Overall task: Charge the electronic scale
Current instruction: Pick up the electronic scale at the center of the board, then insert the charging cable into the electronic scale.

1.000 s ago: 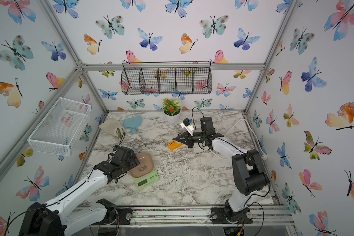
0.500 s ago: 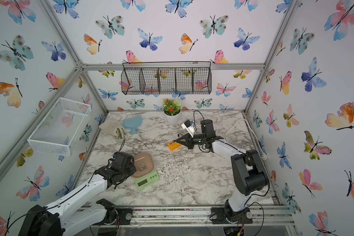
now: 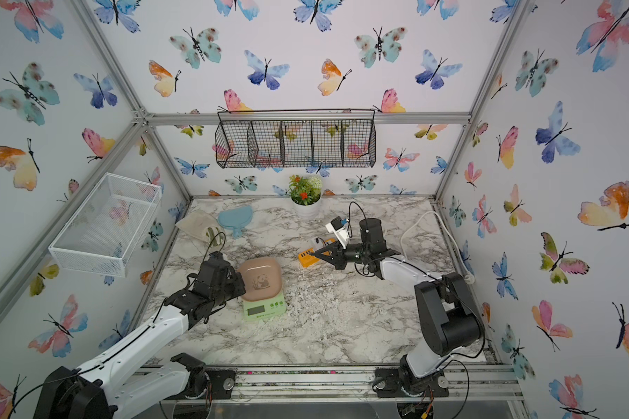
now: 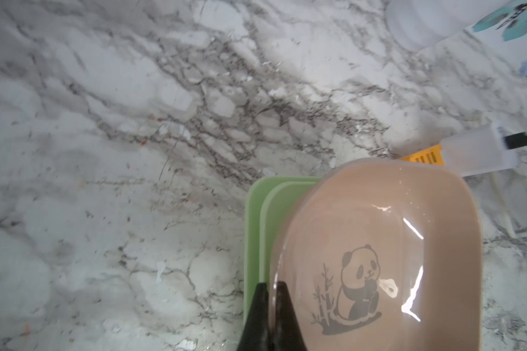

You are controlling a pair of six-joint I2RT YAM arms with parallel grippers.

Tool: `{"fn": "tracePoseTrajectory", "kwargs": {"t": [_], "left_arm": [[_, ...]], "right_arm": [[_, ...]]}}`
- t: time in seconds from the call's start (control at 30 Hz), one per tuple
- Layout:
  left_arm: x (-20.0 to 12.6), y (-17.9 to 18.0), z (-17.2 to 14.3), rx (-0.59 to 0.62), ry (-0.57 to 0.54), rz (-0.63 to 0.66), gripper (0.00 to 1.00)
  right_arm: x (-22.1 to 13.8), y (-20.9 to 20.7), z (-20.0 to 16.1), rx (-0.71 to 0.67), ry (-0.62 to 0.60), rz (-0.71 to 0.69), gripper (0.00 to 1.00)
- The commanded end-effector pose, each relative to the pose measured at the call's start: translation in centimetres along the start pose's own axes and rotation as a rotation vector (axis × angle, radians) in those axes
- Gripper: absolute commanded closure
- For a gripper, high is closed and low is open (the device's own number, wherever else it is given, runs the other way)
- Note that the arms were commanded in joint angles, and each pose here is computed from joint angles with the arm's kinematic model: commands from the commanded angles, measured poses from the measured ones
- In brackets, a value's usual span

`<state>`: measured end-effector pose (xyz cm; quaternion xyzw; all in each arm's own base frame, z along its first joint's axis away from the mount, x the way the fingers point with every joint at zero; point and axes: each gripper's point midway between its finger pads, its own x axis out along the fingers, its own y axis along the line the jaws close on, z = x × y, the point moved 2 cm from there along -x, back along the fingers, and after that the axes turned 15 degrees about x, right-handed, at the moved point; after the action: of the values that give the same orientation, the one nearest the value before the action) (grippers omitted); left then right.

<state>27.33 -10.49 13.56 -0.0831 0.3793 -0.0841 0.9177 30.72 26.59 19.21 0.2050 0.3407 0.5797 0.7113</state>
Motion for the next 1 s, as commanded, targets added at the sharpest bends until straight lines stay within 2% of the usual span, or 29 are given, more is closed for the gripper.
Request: {"fn": "tracePoseTrajectory", "kwargs": {"t": [0.0,0.17,0.47,0.77,0.97], "left_arm": [[-1.5,-3.8,6.3,0.133,-0.235,-0.196,1.0],[-1.8,-5.5,9.5,0.173,-0.33,-0.299,1.0],[-2.6,-7.7,12.2,0.162,-0.384,-0.48,1.0],[-2.6,-9.0,13.1,0.164,-0.375,-0.58,1.0],[-2.8,-9.6,13.2,0.191,-0.388,-0.644,1.0]], "right_arm": [[-0.5,1.8,0.8,-0.028,-0.045,0.037,0.98],[-0.8,2.3,0.6,-0.006,-0.07,0.06,0.98],[-1.3,3.2,0.1,-0.051,-0.123,0.091,0.98],[-0.7,4.0,-1.1,-0.086,-0.082,0.167,0.98],[-0.2,4.0,-1.5,-0.063,-0.043,0.175,0.98]]}}
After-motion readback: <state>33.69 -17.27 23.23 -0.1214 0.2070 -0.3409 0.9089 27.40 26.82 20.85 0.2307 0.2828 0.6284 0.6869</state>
